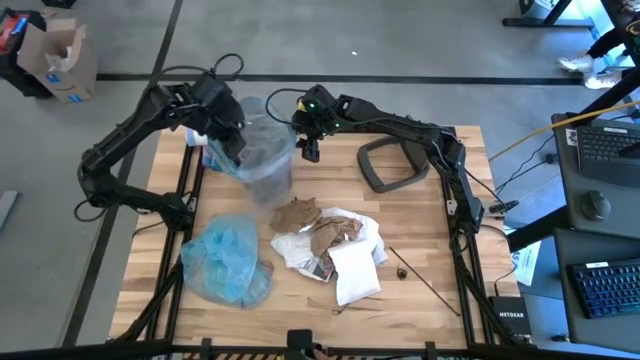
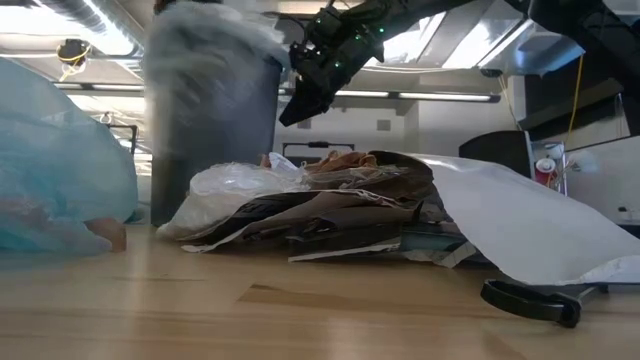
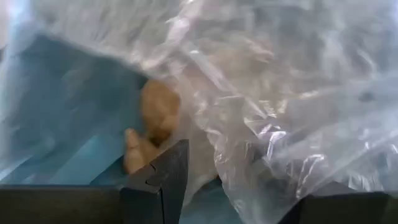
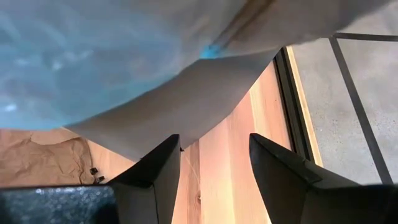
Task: Pick and place trash into bin
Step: Put the transparent cellophane into the trash bin
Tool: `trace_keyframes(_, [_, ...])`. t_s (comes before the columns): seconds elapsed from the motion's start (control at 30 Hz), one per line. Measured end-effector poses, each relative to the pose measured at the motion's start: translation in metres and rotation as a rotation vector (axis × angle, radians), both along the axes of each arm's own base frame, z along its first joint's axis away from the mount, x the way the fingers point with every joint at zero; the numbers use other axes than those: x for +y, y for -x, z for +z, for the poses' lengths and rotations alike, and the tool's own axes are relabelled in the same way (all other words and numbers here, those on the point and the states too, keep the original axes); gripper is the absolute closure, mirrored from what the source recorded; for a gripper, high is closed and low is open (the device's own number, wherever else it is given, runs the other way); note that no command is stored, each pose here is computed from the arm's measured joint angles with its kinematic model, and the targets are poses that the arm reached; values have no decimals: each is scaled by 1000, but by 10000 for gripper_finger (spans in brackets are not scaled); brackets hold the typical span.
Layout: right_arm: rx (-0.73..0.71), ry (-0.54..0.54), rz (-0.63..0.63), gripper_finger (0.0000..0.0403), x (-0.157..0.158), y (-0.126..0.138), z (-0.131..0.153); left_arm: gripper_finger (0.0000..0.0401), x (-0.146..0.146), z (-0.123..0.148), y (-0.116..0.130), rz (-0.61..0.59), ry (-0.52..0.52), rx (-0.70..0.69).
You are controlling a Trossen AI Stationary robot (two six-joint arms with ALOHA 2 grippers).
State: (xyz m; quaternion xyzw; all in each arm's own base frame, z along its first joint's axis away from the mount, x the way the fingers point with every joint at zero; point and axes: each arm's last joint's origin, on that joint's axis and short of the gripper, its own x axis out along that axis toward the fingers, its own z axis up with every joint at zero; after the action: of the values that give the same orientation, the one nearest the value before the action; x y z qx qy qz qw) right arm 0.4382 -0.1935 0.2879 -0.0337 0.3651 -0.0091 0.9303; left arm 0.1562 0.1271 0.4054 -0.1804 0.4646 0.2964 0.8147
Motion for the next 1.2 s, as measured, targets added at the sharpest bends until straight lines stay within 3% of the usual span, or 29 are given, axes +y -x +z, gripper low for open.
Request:
trace_keyframes(0.13, [-1,-5,-5,219,0,0,0,245,2,0,1,84,-26,21])
trace_keyframes(0.27, [-1,-6,-5,219,0,0,0,241,-2,4,0,18,35,-41])
trace_keyframes(0.43, [-1,-6,-5,219,0,0,0,239,-10,23,9,-18,17,-89])
trace_keyframes(0.87, [0,-8,-6,219,0,0,0,239,-13,52,24,-23,-140,-213])
trace_keyframes(0.93, [0,-6,-3,219,0,0,0,241,-16,50,26,-35,-113,-200])
trace_keyframes(1.07, [1,-1,1,219,0,0,0,242,-23,37,30,-95,65,-92])
trace_keyframes(1.2, [2,8,10,219,0,0,0,243,-26,42,34,-96,34,-127])
